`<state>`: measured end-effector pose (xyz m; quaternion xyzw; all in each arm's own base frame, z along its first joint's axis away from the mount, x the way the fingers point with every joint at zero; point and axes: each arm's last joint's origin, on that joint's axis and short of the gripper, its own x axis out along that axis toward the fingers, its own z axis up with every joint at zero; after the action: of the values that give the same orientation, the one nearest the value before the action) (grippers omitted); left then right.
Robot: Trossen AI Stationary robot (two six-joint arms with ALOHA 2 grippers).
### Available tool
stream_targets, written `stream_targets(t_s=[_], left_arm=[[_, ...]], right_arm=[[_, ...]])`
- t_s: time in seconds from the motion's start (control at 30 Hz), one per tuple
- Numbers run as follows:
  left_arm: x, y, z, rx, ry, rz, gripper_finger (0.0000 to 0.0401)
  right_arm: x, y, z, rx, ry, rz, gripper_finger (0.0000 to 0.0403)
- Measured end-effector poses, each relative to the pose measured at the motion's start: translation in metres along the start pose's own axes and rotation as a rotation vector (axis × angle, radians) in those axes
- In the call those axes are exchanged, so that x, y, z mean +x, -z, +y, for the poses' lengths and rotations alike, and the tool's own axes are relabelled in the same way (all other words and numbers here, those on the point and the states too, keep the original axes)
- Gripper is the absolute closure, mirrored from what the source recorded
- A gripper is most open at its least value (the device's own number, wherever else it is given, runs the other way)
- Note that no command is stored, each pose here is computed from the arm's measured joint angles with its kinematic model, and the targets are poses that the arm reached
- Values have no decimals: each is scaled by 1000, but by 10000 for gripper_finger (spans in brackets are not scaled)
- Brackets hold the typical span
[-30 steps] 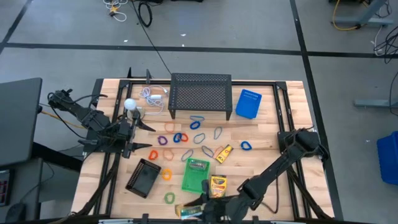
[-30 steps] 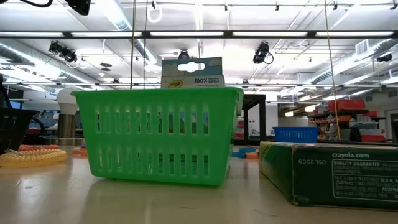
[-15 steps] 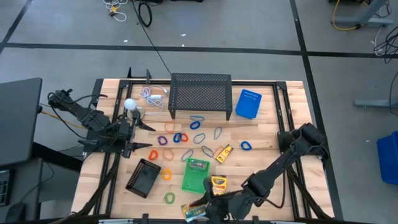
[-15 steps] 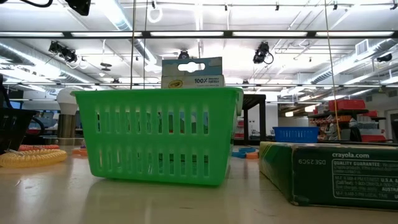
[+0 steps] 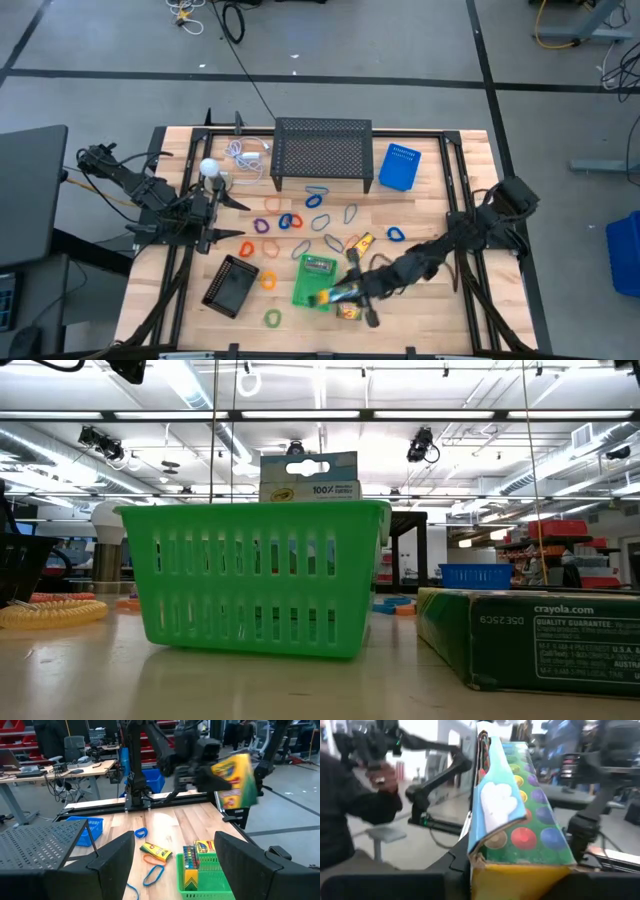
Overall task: Pick & Place Office Desk Supplies
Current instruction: Put the crayon box into the green bin
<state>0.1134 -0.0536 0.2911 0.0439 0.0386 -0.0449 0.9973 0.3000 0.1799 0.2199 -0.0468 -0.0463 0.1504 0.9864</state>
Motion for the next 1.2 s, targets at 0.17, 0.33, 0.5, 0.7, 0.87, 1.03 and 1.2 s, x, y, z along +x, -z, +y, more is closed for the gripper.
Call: stream_targets(t_s=[0.17, 0.33, 0.5, 0.7, 0.87, 1.03, 1.2], left_arm=[[0, 0, 1, 5, -23, 1, 118], [0, 0, 1, 6, -27, 2, 118], [0, 0, 1, 6, -42, 3, 118], [0, 0, 1, 16, -42, 4, 118], [0, 0, 1, 17, -41, 5, 118], [0, 0, 1, 17, -41, 6, 118], [0, 1, 1, 16, -41, 12, 118]], right_arm=[[-12, 22, -14, 25, 64, -10, 306], [-4, 27, -17, 23, 79, 2, 306], [-3, 39, -22, 76, 159, 95, 306], [-3, 44, -22, 156, 185, 133, 306], [2, 56, -13, 184, 215, 183, 306], [30, 62, 0, 175, 193, 213, 306], [40, 66, 1, 164, 229, 265, 306]])
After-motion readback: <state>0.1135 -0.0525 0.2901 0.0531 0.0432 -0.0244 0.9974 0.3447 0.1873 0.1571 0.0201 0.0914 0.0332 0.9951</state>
